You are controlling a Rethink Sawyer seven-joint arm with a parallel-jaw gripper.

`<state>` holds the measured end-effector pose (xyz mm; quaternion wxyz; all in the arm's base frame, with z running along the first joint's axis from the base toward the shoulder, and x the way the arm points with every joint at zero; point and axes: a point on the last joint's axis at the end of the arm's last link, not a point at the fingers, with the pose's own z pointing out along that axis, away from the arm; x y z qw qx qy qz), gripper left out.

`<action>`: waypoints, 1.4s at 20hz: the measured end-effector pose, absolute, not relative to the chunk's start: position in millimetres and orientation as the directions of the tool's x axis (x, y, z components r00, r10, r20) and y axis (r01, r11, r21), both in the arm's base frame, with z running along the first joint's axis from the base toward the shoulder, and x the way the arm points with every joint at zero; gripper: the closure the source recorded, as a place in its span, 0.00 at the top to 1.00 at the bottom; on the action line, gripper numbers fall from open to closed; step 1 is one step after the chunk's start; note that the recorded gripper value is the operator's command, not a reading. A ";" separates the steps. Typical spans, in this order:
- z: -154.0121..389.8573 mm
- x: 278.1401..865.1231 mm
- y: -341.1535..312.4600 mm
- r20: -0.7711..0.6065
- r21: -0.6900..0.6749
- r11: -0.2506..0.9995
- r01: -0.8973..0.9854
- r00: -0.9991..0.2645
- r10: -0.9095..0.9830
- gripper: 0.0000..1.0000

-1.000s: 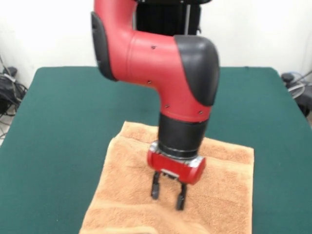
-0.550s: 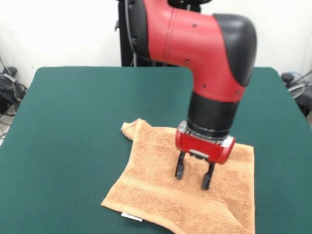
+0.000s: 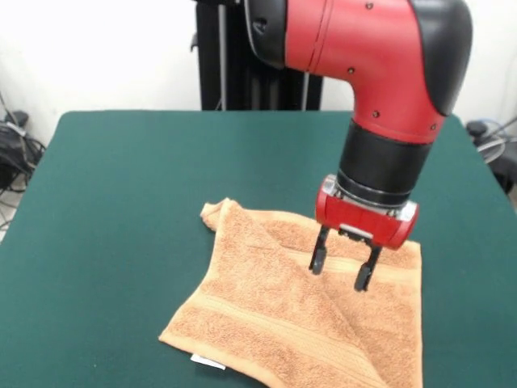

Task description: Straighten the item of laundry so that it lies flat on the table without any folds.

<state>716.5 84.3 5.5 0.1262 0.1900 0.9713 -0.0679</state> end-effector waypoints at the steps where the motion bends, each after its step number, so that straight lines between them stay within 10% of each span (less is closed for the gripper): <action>1: 7.6 717.7 83.3 -0.274 -0.084 0.918 0.388 -0.895 0.353 1.00; 2: 9.6 718.8 82.4 -0.277 -0.084 0.917 0.389 -0.894 0.354 1.00; 3: 11.6 720.0 81.4 -0.279 -0.083 0.917 0.391 -0.892 0.355 0.00; 28: 23.6 739.1 59.1 -0.316 -0.077 0.901 0.427 -0.867 0.384 0.00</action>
